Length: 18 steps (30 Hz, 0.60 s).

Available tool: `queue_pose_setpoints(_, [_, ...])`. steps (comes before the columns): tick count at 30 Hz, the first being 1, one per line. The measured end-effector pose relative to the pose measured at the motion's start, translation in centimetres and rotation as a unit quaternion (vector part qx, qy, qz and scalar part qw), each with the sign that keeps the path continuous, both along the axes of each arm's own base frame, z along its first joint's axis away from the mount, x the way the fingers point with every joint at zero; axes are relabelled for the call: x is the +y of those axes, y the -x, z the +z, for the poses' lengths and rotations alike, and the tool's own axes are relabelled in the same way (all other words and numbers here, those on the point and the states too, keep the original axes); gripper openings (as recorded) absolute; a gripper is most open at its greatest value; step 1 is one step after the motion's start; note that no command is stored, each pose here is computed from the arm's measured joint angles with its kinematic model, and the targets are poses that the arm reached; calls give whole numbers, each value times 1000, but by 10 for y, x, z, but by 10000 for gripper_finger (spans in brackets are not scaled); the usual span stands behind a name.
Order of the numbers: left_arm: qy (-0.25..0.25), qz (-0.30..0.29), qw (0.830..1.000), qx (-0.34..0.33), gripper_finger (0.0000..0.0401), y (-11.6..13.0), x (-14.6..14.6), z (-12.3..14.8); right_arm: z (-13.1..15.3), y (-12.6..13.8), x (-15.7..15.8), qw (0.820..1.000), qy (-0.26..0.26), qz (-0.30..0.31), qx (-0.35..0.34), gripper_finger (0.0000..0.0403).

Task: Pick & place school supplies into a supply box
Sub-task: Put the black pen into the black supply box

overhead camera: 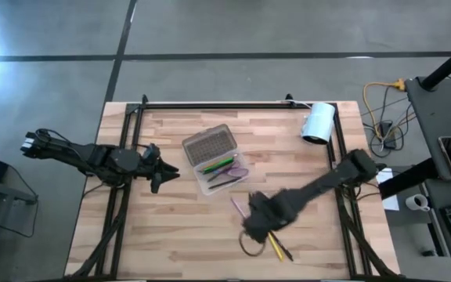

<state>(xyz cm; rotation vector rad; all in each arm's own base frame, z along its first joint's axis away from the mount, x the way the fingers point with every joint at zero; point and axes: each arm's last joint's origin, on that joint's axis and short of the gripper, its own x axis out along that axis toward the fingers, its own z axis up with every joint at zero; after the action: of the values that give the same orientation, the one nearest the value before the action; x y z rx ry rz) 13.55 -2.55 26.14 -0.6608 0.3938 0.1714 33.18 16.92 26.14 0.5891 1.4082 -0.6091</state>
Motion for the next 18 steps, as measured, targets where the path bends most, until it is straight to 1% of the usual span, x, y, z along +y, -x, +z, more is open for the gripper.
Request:
queue_pose_setpoints(2, [-8, -3, 1000, 1, 122, 0, 0, 0, -7, 11, 13, 999, -39, -37, -4, 157])
queue_pose_setpoints(4, [-9, -3, 1000, 2, 122, 0, 0, -1, -18, 19, 24, 994, -80, -72, 8, 157])
queue_pose_setpoints(6, [-10, -3, 1000, 2, 122, 0, 0, -1, -33, 25, 35, 990, -105, -93, 17, 157])
queue_pose_setpoints(10, [-17, -7, 1000, 2, 122, 0, 0, -1, -61, 33, 51, 985, -109, -128, 31, 155])
queue_pose_setpoints(18, [-18, -7, 1000, 2, 122, 0, 0, -1, -82, 42, 52, 981, -86, -163, 61, 127])
